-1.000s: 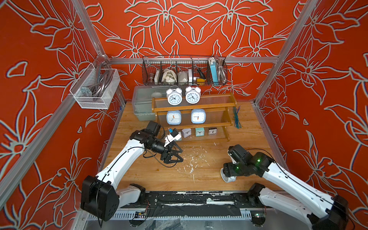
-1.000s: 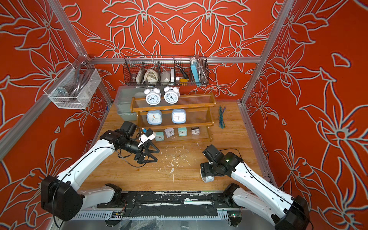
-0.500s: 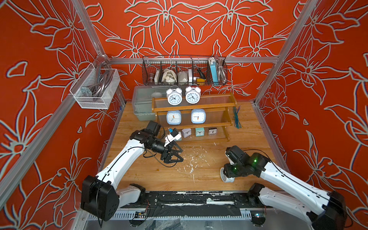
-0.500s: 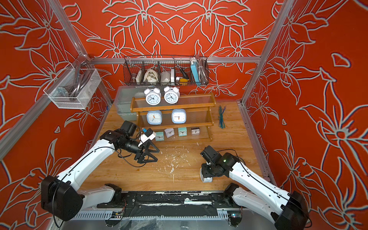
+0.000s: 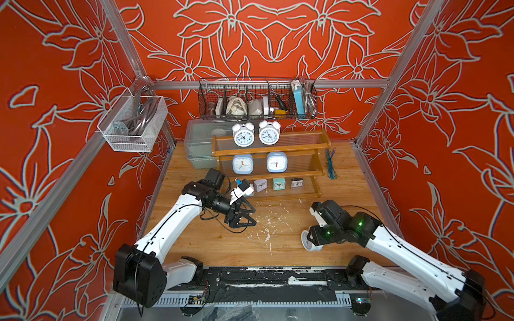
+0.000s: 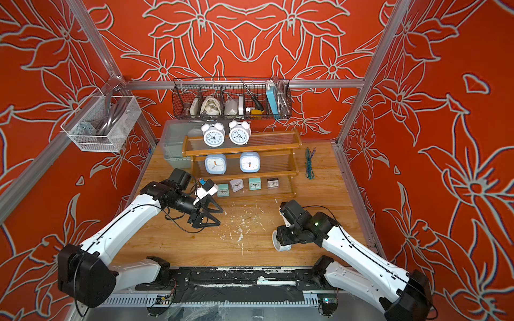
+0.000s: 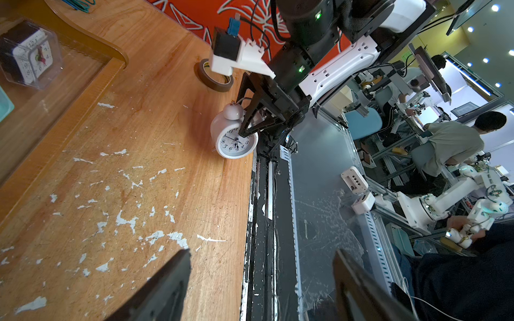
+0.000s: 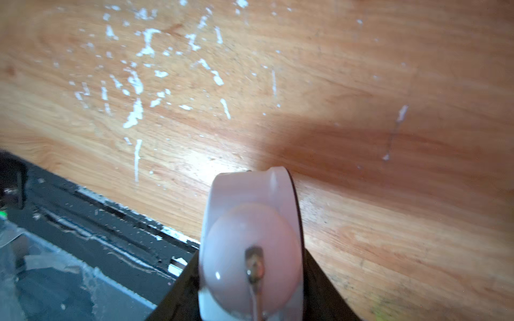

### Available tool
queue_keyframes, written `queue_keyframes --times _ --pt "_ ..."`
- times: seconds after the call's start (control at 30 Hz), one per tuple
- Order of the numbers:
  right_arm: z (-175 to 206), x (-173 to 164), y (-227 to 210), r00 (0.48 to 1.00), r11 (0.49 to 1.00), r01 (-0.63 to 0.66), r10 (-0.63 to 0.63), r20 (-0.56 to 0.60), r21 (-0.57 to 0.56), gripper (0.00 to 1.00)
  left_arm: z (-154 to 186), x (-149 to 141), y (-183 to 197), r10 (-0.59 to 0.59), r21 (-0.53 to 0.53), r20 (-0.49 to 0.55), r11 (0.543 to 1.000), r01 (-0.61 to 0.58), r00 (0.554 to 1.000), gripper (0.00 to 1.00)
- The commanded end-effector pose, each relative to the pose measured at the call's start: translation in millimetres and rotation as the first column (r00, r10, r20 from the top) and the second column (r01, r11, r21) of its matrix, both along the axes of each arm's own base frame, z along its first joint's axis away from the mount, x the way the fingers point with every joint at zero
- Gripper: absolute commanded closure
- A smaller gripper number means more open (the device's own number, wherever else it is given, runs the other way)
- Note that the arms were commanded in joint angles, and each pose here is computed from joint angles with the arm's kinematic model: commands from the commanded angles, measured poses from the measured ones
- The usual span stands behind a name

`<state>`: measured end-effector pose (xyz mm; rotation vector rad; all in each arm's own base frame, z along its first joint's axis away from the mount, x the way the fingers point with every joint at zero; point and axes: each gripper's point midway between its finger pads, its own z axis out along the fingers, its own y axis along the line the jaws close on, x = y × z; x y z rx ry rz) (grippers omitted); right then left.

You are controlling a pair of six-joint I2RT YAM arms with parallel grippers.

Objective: Place the alarm clocks on the shelf by style
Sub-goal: Pick up the alarm from the center of the board.

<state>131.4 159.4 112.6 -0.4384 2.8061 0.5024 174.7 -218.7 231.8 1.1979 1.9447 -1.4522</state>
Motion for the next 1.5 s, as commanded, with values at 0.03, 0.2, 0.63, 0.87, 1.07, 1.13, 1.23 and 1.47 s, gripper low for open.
queue_keyframes --times 0.03,0.2,0.63,0.87,1.07,1.13,1.23,1.47 --pt "45.4 8.3 48.4 0.978 0.961 -0.196 0.178 0.108 0.195 0.60 -1.6 -8.5 -6.4 -0.037 0.025 -0.024 0.999 0.038 0.999 0.19" --pt "69.8 6.5 77.6 0.933 0.891 -0.355 0.320 0.162 0.283 0.60 -7.8 -18.6 -16.1 -0.090 0.065 -0.022 0.994 0.091 0.996 0.19" --pt "123.7 -17.4 132.7 0.761 0.571 -0.640 0.560 0.326 0.514 0.60 -20.0 -28.1 -26.9 -0.147 0.117 -0.054 0.981 0.152 0.988 0.19" --pt "125.7 -12.4 144.7 0.737 0.528 -0.664 0.581 0.345 0.529 0.59 -18.8 -32.7 -28.4 -0.165 0.108 -0.060 0.979 0.171 0.984 0.19" --pt "120.3 -5.8 153.7 0.739 0.521 -0.657 0.586 0.331 0.545 0.59 -19.7 -35.8 -28.9 -0.177 0.106 -0.067 0.977 0.184 0.982 0.19" --pt "120.4 -4.8 155.9 0.738 0.515 -0.658 0.587 0.333 0.549 0.60 -20.1 -36.7 -29.2 -0.181 0.106 -0.070 0.977 0.188 0.981 0.21" --pt "121.3 -4.5 158.6 0.734 0.501 -0.659 0.592 0.334 0.560 0.59 -20.6 -36.4 -29.7 -0.183 0.106 -0.071 0.976 0.190 0.981 0.24" --pt "129.5 -8.2 163.7 0.715 0.443 -0.670 0.603 0.355 0.596 0.60 -26.1 -33.2 -31.8 -0.180 0.118 -0.094 0.975 0.190 0.979 0.22"
